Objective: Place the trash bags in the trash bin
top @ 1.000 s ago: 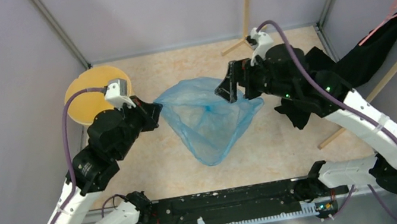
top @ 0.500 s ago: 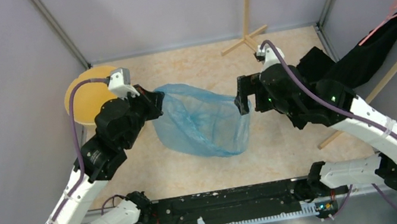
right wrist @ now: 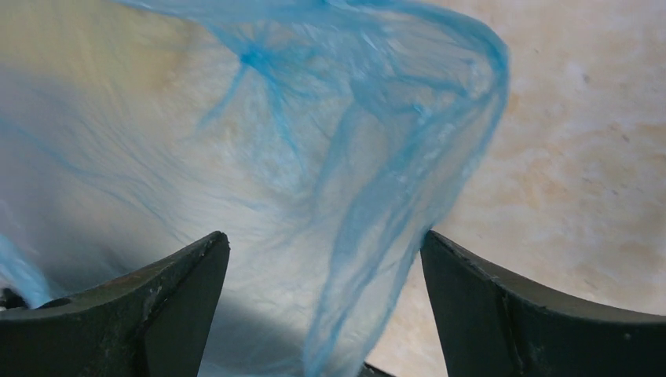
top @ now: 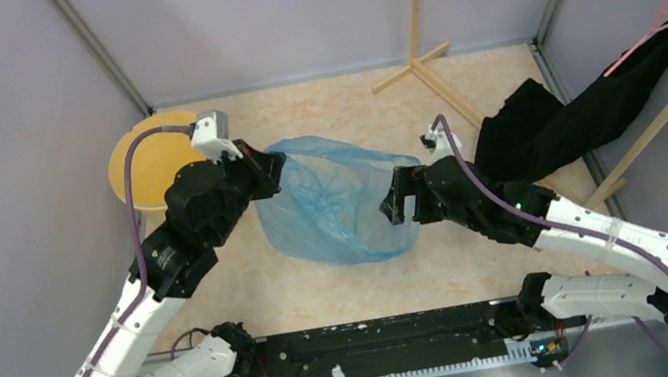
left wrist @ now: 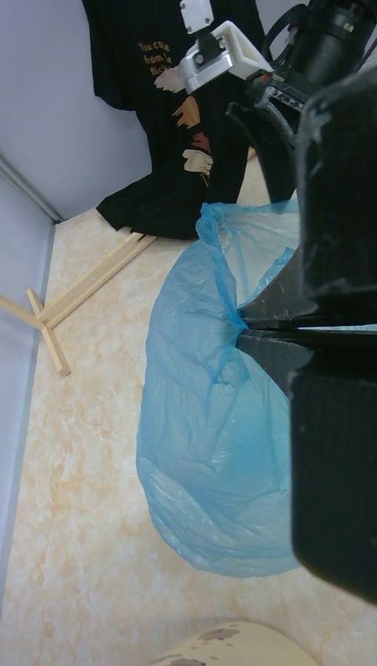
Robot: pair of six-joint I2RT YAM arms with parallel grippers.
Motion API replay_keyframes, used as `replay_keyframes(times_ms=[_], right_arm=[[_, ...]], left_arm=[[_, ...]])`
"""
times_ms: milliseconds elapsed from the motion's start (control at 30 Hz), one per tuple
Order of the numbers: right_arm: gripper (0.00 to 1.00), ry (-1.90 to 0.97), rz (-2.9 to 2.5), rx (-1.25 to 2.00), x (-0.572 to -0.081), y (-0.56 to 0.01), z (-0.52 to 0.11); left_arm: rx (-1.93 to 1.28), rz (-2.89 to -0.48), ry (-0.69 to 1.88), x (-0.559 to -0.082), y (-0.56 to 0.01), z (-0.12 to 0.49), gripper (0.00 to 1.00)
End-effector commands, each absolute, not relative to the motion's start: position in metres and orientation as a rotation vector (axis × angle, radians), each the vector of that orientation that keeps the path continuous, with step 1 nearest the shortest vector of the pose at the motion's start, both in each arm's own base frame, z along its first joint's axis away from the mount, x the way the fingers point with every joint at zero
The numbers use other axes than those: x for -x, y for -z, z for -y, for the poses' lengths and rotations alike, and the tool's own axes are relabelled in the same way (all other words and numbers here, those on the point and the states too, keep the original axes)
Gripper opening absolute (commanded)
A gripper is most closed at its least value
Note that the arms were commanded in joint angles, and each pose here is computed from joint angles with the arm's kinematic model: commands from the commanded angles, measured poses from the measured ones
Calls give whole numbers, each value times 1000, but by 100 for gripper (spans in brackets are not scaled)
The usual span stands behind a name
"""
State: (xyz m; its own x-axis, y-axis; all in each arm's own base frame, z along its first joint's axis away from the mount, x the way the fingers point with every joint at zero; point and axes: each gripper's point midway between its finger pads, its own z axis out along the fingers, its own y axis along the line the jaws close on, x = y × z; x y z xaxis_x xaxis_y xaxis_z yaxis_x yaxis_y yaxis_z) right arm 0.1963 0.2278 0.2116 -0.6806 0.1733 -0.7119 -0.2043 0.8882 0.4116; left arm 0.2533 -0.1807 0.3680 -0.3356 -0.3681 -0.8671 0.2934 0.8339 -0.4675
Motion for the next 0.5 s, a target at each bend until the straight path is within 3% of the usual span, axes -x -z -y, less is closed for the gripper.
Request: replay_keyframes(times_ms=[0, 133, 233, 467], right_arm=[[89, -872, -1912, 27, -221, -276, -262], [90, -1054, -1712, 194, -215, -314, -290], [98, -1072, -1656, 296, -214, -329, -305], [99, -1115, -1612, 494, -206, -339, -331]], left_arm=[[-32, -1761, 771, -239, -387, 193, 0], [-104, -1810, 884, -227, -376, 212, 0], [-145, -1825, 971, -221, -371, 228, 0], [-163, -1884, 1030, -230, -348, 251, 0]])
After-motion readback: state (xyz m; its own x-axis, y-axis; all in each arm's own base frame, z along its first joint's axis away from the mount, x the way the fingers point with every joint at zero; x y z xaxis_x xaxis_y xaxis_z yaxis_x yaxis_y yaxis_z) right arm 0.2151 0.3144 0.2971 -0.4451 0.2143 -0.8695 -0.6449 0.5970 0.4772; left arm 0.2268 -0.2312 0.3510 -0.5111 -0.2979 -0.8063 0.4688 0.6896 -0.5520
